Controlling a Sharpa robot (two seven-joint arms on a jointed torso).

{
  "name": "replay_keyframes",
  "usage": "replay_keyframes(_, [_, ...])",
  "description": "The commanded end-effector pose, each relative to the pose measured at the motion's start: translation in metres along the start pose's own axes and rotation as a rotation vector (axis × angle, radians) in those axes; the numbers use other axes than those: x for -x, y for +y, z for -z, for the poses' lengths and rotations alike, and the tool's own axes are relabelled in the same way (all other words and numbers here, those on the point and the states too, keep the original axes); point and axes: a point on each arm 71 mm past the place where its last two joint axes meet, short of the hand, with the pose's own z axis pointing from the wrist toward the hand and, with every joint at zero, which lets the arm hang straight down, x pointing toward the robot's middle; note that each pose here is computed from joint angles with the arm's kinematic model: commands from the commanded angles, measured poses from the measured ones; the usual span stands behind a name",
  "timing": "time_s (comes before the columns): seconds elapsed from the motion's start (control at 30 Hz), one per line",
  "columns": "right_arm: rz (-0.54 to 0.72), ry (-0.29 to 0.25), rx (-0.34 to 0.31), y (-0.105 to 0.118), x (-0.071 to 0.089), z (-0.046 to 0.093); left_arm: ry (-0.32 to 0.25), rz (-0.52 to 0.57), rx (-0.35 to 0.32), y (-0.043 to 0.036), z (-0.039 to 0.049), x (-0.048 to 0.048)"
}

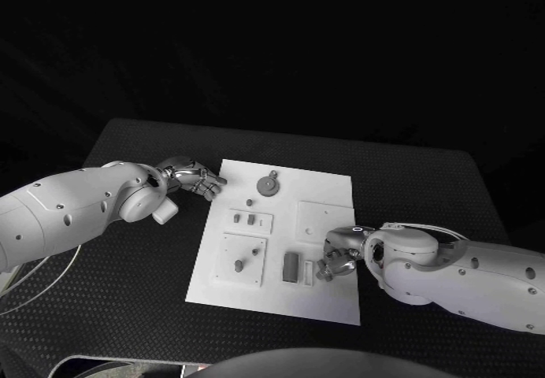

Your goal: Assemble the parts on the task board

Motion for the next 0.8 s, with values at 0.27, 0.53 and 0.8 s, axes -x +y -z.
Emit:
replay_keyframes(0.27, [-0.314,0.056,-0.133,-0.022,-0.008,0.002,0.032,-0.012,0.025,0.0046,-0.0007,-0.0058])
replay_keyframes(0.53, [-0.446,0.026,-0.154,-0.027,0.002,0.009,0.032,-0.013,0.028,0.0053,-0.0002,-0.0052])
replay_keyframes(0.8, [-0.564,0.089,-0.148,-0.018,-0.001,0.013,0.034,-0.014,0.028,0.0051,-0.0007,-0.0059])
